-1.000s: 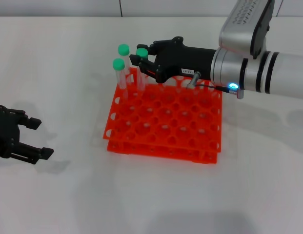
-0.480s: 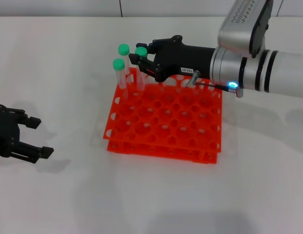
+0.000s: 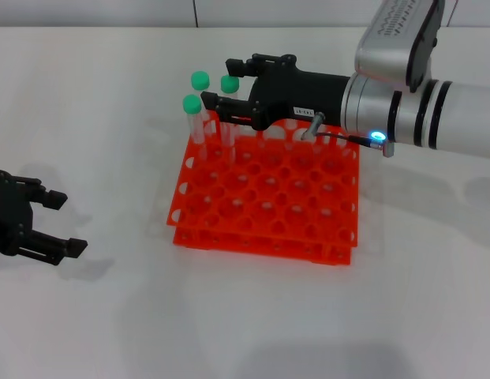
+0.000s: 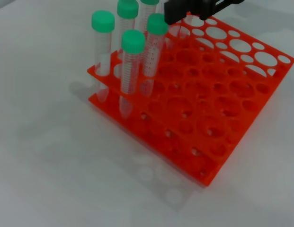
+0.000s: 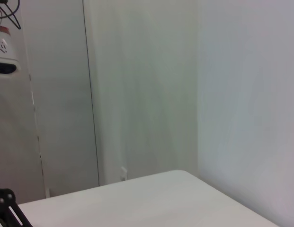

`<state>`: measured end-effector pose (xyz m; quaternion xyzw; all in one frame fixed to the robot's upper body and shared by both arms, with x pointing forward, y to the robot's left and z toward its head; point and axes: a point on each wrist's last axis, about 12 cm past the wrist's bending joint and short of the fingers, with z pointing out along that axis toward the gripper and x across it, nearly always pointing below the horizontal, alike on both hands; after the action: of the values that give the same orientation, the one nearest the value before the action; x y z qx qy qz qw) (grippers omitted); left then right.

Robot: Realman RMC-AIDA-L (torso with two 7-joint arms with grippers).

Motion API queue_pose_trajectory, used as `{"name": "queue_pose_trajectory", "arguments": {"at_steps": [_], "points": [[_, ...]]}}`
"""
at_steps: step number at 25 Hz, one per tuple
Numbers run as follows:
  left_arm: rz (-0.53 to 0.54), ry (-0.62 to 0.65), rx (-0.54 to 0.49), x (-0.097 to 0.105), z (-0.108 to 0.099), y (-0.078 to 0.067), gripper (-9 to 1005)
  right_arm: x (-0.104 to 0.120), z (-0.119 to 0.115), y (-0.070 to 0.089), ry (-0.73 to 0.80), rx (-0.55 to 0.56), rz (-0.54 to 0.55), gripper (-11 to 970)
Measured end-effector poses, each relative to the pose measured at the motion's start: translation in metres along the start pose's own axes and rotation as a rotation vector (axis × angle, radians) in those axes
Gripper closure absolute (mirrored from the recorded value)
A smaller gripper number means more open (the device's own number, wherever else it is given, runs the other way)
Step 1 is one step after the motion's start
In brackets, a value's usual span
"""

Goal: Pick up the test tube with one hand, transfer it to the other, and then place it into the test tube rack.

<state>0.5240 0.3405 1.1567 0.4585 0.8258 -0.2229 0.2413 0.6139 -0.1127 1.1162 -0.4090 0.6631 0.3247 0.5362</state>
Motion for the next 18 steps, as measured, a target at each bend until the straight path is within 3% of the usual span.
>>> {"name": "queue_pose_trajectory", "arguments": {"at_steps": [9, 18], "points": [[0.007, -0.037, -0.006, 0.004, -0.004, -0.001, 113, -0.003, -0.025, 0.005, -0.096, -0.007, -0.008, 295], [-0.001, -0.182, -0.01, 0.011, -0.006, -0.003, 113, 0.01, -0.099, -0.017, -0.099, -0.036, 0.078, 295]]}}
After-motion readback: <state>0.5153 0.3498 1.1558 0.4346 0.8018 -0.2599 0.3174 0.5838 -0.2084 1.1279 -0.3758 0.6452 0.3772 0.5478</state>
